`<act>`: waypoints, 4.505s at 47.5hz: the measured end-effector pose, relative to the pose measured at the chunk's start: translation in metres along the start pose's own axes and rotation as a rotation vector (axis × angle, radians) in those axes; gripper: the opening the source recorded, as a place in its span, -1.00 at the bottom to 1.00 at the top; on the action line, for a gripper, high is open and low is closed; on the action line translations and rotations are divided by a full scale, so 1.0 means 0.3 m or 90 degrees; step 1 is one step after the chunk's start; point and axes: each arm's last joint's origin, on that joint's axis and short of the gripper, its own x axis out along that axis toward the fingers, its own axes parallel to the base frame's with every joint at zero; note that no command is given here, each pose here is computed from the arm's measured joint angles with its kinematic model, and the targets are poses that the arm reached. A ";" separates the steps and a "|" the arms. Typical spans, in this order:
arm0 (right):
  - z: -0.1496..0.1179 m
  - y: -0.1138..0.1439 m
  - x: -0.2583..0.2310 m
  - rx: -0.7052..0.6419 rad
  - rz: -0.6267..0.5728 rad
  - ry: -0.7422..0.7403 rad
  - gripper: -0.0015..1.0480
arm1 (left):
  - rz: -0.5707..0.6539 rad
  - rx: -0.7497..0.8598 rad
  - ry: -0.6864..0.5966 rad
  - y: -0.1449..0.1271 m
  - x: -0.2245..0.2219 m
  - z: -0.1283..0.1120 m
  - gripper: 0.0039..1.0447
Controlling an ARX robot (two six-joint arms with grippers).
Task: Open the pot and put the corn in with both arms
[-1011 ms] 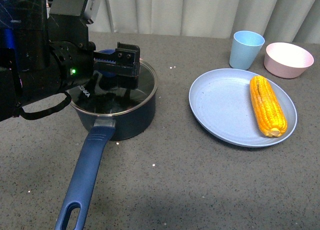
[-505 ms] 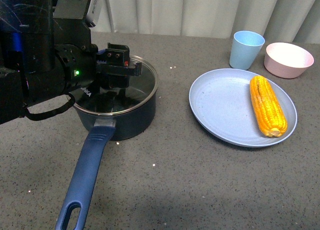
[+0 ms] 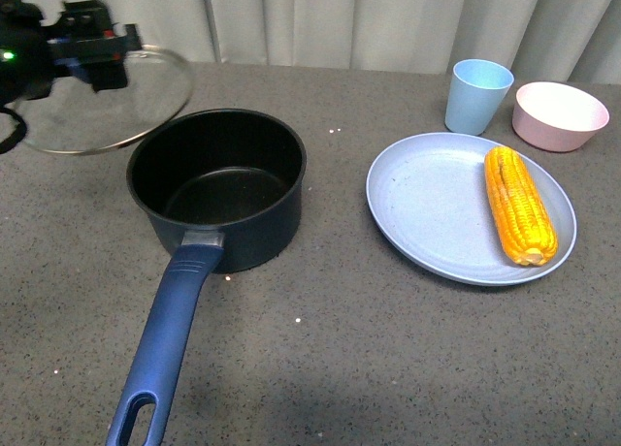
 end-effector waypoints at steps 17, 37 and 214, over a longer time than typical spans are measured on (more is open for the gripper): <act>0.000 0.000 0.000 0.000 0.000 0.000 0.82 | 0.106 -0.017 0.081 0.209 0.067 -0.158 0.08; 0.000 0.000 0.000 0.000 0.000 0.000 0.82 | 0.115 0.001 0.120 0.210 0.122 -0.238 0.08; -0.007 -0.010 0.043 -0.068 -0.232 0.104 0.82 | -0.008 0.052 -0.192 0.075 -0.932 -0.090 0.03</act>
